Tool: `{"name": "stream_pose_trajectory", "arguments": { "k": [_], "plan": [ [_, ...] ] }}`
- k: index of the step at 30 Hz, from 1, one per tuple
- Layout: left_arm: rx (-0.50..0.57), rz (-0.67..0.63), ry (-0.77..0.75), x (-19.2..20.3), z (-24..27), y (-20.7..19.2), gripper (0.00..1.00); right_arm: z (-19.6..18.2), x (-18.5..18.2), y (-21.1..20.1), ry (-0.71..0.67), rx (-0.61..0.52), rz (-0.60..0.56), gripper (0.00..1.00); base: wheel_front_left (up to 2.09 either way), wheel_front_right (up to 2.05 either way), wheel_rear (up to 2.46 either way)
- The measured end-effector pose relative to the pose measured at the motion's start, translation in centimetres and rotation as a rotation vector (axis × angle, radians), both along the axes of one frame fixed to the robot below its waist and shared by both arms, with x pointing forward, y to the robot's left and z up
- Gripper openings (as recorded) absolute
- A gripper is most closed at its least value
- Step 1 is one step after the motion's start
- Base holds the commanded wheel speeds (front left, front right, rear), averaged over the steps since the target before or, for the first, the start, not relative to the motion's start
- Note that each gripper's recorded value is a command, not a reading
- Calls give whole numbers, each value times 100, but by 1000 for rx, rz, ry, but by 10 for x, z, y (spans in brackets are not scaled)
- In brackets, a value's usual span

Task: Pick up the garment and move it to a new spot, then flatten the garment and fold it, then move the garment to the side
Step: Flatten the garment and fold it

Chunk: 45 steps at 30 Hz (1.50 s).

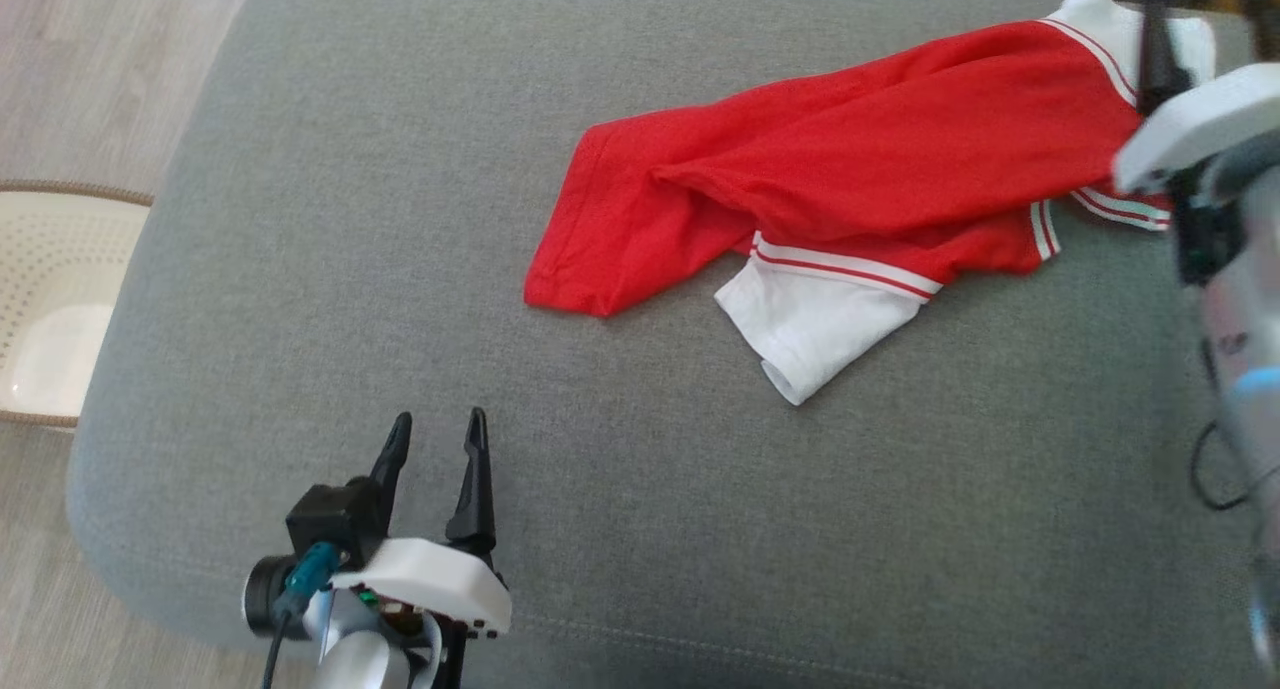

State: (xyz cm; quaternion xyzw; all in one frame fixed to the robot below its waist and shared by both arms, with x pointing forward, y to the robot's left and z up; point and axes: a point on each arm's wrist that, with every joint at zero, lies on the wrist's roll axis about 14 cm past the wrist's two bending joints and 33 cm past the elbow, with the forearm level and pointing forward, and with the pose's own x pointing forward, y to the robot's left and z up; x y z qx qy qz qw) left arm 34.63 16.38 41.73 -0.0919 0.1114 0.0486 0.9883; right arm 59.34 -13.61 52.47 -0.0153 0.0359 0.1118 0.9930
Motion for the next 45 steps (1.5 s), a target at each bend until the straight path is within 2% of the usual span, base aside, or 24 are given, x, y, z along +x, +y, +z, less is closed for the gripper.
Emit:
{"name": "stream_pose_trajectory", "arguments": {
  "k": [5,8,9,18,25,29,30,31,32,39,45],
  "plan": [
    [-2,-14,-8,2,2,-4,100,-14,-23,40,12,6,107,100,0,0,0],
    [-4,-23,-20,3,6,-7,100,-45,-58,75,79,24,203,100,0,0,0],
    [-5,-27,-28,3,8,-8,100,-64,-82,92,126,32,256,100,0,0,0],
    [-9,-28,-43,-3,13,-10,100,-135,-179,133,355,27,442,100,0,0,0],
    [-11,-19,-34,-10,10,-7,100,-148,-197,144,395,-17,505,100,0,0,0],
    [-10,-15,-29,-11,9,-6,100,-160,-199,140,425,-40,494,99,0,0,0],
    [-10,-13,-27,-12,9,-5,100,-161,-198,140,424,-45,492,82,0,0,0],
    [-9,-10,-26,-12,8,-5,100,-162,-197,140,427,-47,490,37,0,0,0],
    [-9,-7,-24,-12,8,-4,100,-163,-196,141,428,-48,486,0,0,0,0],
    [-7,-22,-30,-9,9,-6,100,-142,-167,124,358,-27,406,0,0,0,0],
    [-14,-81,-59,0,16,-24,100,-104,-130,33,209,-141,237,0,0,0,0]
  ]
}}
